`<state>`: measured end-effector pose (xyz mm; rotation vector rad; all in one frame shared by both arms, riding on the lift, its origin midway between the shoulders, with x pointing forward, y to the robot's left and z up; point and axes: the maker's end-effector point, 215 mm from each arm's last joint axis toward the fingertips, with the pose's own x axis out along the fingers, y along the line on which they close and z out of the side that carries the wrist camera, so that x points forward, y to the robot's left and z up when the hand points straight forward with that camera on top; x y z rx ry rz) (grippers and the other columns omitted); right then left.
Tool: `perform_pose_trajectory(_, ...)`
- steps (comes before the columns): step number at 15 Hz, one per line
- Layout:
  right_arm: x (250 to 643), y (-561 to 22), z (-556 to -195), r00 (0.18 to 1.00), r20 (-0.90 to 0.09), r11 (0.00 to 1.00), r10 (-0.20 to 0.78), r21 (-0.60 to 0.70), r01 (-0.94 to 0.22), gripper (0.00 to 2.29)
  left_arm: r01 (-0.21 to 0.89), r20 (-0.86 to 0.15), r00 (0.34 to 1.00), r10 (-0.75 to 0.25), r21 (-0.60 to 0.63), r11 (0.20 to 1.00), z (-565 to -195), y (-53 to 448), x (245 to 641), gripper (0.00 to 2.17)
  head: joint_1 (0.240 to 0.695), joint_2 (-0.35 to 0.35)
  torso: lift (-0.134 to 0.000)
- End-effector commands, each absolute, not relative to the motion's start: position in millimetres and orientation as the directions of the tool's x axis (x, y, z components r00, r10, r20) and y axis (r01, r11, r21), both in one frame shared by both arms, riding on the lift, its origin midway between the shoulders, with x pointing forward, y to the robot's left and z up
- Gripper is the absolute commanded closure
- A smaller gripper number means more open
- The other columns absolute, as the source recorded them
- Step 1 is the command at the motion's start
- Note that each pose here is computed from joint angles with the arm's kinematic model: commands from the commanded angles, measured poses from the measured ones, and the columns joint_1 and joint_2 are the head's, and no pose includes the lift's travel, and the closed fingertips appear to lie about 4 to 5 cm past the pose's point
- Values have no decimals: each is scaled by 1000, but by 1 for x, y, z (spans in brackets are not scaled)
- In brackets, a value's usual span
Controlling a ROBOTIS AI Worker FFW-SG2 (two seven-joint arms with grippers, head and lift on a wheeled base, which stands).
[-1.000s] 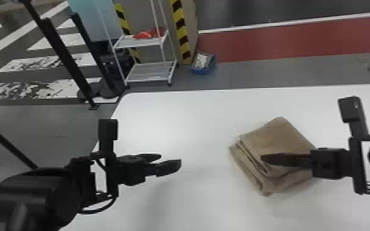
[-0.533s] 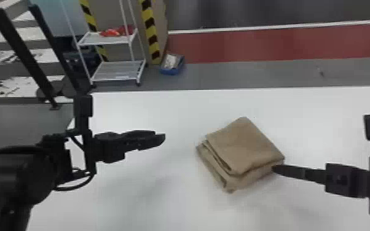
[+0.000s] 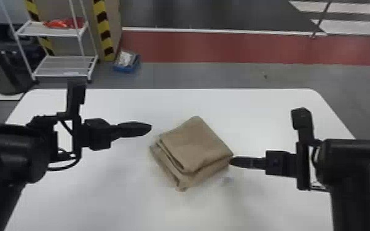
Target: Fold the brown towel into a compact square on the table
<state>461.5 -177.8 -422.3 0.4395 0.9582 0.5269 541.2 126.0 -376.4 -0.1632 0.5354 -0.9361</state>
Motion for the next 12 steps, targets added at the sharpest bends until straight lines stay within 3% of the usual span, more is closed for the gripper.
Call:
perform_pose_trajectory(1,478,-170,-430,455,-674,810,582,528,-255,2037,749,-368,466,-805,-320,580,-387,122,544,1949,695,-58,-128)
perform_pose_trajectory(4,506,-174,-435,476,-695,842,539,462,-278,2037,771,-386,440,-811,-302,561,-402,108,540,1949,695,-60,-128)
perform_pose_trajectory(12,574,-164,-421,574,-625,846,528,333,-416,2037,788,-402,386,-830,-325,523,-428,88,516,1949,695,-83,-128)
